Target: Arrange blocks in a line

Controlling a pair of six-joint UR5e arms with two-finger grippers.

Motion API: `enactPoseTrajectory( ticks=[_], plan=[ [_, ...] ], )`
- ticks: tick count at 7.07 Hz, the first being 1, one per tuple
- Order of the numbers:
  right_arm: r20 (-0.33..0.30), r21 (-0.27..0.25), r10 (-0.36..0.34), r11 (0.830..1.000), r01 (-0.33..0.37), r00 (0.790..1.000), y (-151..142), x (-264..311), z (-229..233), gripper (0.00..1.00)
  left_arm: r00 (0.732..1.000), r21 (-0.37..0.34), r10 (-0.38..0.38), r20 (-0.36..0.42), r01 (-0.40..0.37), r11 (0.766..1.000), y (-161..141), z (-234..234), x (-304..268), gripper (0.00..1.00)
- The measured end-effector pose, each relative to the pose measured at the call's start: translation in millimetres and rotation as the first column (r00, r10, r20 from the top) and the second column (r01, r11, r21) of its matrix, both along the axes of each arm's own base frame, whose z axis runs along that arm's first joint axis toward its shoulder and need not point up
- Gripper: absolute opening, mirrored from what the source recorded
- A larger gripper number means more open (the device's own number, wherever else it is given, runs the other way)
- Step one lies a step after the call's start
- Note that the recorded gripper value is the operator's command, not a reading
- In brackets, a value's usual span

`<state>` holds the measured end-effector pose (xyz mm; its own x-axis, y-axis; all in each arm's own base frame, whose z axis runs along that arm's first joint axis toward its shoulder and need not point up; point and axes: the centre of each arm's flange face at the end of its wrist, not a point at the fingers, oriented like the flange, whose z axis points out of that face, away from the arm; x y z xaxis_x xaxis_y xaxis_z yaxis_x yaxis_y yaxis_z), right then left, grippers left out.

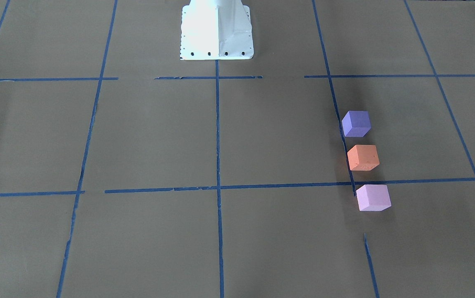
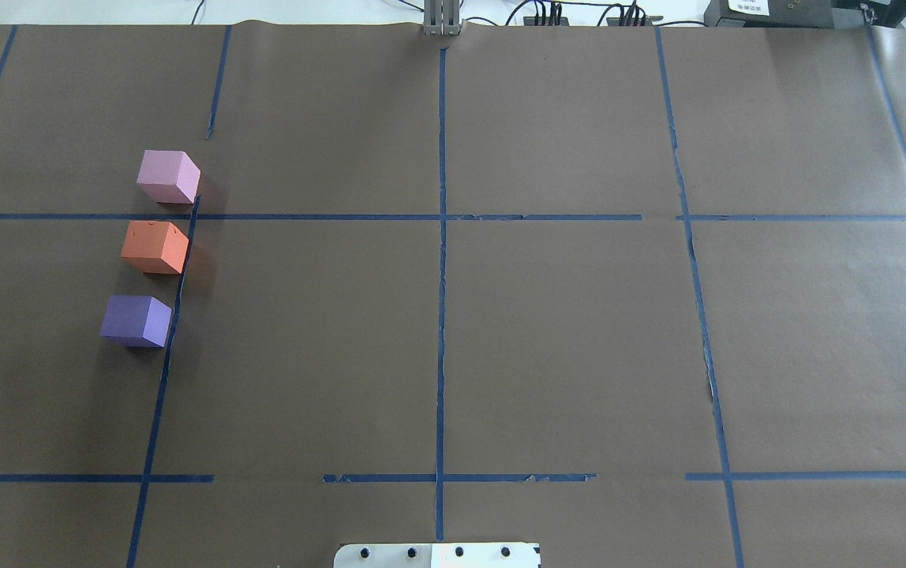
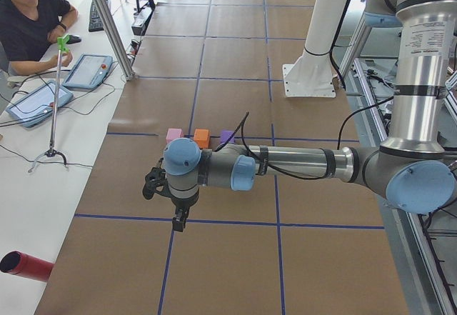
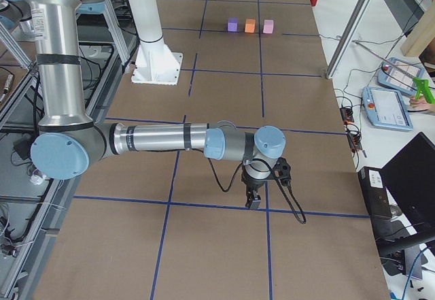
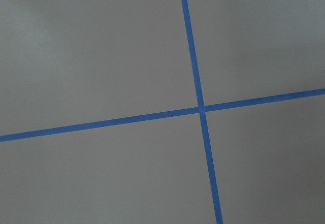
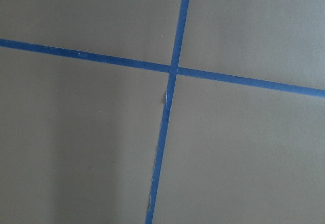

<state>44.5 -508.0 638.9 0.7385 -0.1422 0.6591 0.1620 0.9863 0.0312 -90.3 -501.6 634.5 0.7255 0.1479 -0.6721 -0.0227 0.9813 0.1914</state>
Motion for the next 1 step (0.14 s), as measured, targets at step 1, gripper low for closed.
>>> enactPoseTrajectory(
  ticks=[1],
  plan=[
    [0.0, 0.0, 0.0, 1.0, 0.0, 1.0, 0.3, 0.0, 0.3, 1.0, 1.0, -0.001, 0.0, -0.001, 0.0, 1.0, 0.2, 0.4, 0.1, 1.0]
  ],
)
